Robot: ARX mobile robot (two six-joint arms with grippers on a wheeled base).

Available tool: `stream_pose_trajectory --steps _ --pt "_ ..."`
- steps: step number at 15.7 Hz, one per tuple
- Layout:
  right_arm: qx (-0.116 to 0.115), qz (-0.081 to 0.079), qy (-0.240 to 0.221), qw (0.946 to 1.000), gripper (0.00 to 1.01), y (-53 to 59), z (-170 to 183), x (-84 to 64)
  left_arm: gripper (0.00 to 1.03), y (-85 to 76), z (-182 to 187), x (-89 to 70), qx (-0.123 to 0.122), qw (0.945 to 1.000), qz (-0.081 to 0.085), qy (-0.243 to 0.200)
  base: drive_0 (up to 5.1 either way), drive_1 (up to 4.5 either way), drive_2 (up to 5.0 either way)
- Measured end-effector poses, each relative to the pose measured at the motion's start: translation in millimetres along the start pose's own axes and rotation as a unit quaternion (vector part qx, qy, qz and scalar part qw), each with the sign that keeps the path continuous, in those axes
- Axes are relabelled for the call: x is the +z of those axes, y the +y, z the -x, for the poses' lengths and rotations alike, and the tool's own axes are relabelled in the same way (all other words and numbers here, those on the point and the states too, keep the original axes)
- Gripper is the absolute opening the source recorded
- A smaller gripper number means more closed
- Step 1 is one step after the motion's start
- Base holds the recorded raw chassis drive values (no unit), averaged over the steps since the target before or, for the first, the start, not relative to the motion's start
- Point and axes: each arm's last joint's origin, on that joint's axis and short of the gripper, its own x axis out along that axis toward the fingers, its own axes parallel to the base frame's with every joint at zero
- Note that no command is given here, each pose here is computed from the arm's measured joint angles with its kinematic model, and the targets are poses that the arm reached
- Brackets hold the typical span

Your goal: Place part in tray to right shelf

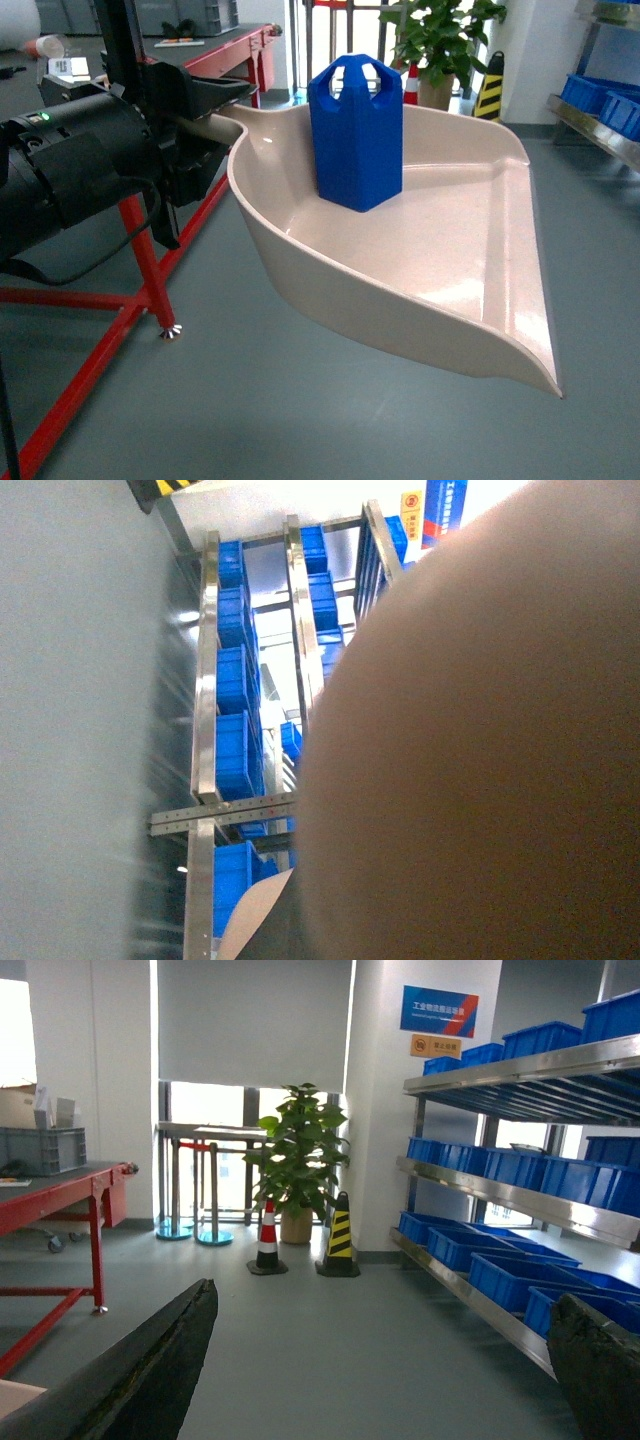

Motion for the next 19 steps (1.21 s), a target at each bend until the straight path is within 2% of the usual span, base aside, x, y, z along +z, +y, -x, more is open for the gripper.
stream_pose_trajectory --steps 10,12,14,19 --pt "0.003 0.002 0.002 1.0 0.98 0.4 -0.2 -0.6 0.13 0.3 0.1 0.2 0.001 1.0 0.0 0.0 0.0 4.34 -4.3" --pt "0.003 0.002 0.004 1.0 0.98 0.5 -0.3 -1.0 0.13 1.8 1.4 4.5 0.008 0.9999 0.001 -0.013 0.1 4.42 -4.2" --pt "0.002 0.001 0.001 1.0 0.98 0.2 -0.1 -0.3 0.13 -0.1 0.2 0.9 0.0 1.0 0.0 -0.005 0.1 4.42 -4.2" --pt "0.002 0.001 0.001 1.0 0.98 0.2 -0.1 -0.1 0.13 0.2 -0.4 -1.2 0.002 1.0 0.001 0.002 0.1 4.42 -4.2"
